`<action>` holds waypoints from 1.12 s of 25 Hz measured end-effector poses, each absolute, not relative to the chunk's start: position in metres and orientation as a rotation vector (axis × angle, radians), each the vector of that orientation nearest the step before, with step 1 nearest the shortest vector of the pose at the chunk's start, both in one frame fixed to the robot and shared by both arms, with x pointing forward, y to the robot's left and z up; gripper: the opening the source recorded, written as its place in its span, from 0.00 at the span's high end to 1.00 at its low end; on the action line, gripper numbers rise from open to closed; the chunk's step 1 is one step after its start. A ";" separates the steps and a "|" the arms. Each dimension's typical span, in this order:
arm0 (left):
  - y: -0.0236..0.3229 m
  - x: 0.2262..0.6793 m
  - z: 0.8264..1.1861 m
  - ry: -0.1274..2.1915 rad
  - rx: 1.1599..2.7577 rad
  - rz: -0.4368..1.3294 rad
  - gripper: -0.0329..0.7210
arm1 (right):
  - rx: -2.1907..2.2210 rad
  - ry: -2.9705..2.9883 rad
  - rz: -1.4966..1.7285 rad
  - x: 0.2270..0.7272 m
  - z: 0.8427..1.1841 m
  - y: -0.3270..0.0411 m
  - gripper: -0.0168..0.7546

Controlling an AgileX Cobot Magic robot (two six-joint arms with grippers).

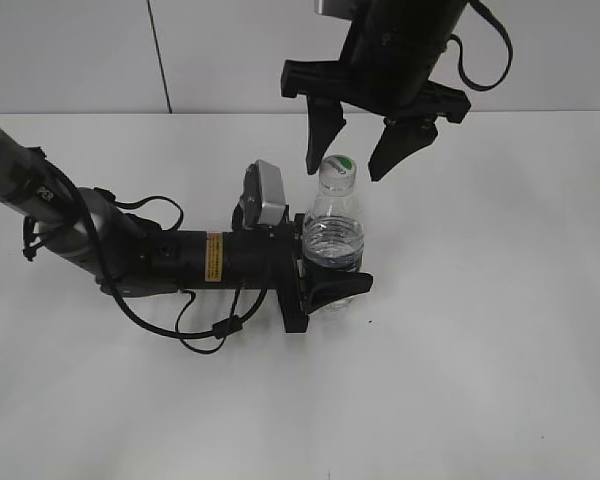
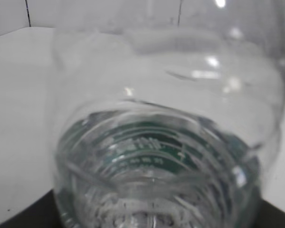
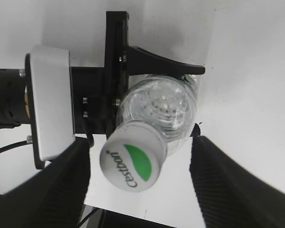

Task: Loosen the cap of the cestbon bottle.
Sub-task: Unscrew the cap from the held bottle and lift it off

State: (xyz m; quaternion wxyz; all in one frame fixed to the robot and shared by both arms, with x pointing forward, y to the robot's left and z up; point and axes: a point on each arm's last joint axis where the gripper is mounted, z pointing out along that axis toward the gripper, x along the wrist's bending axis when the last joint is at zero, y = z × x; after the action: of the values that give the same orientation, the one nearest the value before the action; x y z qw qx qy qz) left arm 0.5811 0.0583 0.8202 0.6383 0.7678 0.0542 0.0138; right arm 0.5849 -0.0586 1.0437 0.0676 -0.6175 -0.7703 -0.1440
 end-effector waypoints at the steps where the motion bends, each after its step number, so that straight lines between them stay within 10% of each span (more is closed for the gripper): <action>1: 0.058 0.581 0.820 0.124 1.752 0.032 0.42 | -1.861 -2.321 -0.435 0.585 1.044 -0.059 0.33; 12: 0.058 0.582 0.820 0.123 1.757 0.035 0.42 | -1.858 -2.312 -0.435 0.585 1.043 -0.058 0.59; 28: 0.058 0.582 0.820 0.121 1.757 0.034 0.42 | -1.757 -2.405 -0.447 0.585 1.043 -0.058 0.59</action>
State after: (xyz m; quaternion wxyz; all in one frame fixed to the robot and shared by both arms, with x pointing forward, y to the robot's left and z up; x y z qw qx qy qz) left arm 0.5817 0.0581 0.8202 0.6366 0.7693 0.0528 0.0151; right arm 0.5851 -0.0576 1.0427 0.0652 -0.5821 -0.7969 -0.1480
